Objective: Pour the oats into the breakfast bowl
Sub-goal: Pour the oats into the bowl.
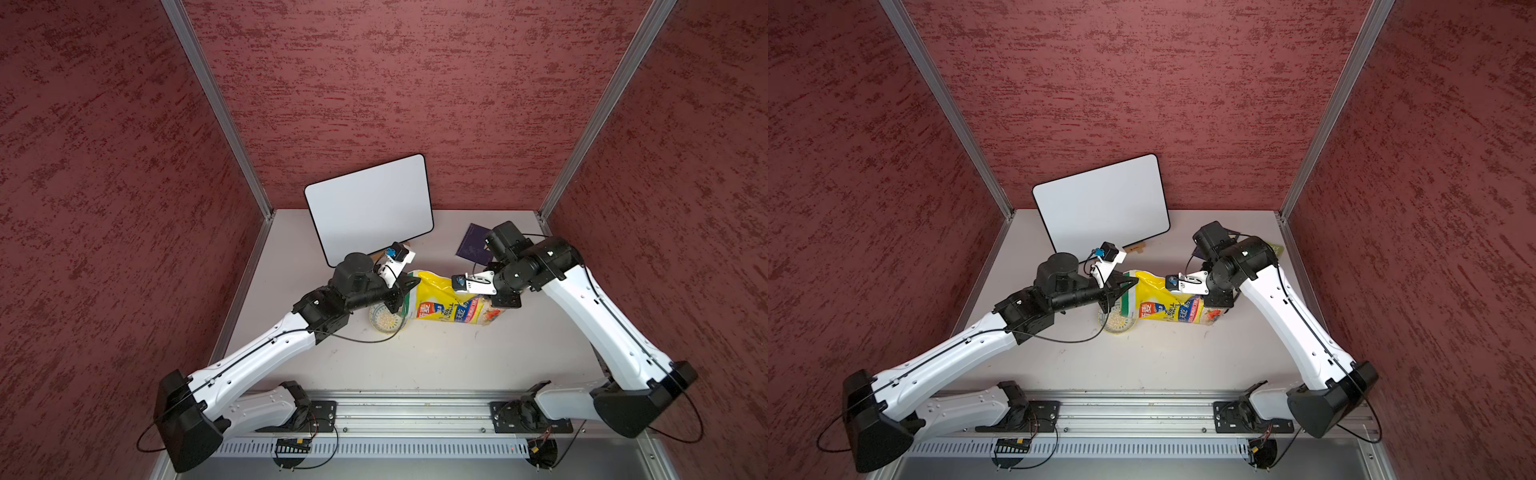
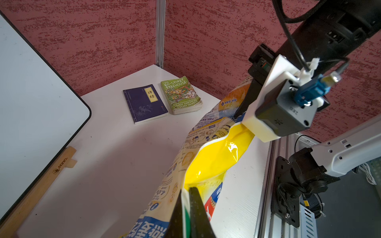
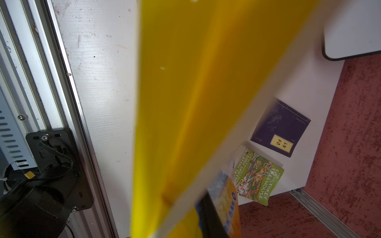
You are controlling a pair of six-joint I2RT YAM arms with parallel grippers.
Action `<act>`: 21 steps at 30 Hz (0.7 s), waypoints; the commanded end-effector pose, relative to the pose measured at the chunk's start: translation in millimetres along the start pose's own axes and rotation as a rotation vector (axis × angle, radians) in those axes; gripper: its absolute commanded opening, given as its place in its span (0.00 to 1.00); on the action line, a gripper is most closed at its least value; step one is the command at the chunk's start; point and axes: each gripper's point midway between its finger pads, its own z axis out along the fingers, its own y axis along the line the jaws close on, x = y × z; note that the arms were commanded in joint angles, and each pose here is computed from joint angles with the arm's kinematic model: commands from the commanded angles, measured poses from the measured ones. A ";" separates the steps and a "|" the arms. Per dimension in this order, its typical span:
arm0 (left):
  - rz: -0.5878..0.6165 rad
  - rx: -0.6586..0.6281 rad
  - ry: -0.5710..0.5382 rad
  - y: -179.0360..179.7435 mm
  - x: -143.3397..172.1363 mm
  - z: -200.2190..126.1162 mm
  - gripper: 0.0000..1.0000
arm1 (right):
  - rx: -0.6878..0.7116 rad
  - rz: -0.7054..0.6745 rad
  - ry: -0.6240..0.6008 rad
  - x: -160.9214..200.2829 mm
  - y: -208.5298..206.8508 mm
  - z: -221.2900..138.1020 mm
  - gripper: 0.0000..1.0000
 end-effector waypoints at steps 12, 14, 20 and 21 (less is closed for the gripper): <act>-0.052 -0.042 -0.038 10.9 12.4 1.9 0.00 | 0.177 -0.065 -0.039 -45.5 -36.3 -45.4 0.00; -0.066 -0.054 -0.050 14.2 14.2 0.4 0.00 | 0.173 -0.082 -0.020 -50.0 -36.4 -44.0 0.00; -0.094 -0.080 -0.068 22.8 21.9 -4.0 0.00 | 0.180 -0.120 0.030 -58.6 -37.8 -42.7 0.00; -0.098 -0.086 -0.068 24.4 23.4 -4.7 0.00 | 0.186 -0.123 0.038 -59.3 -39.1 -43.8 0.00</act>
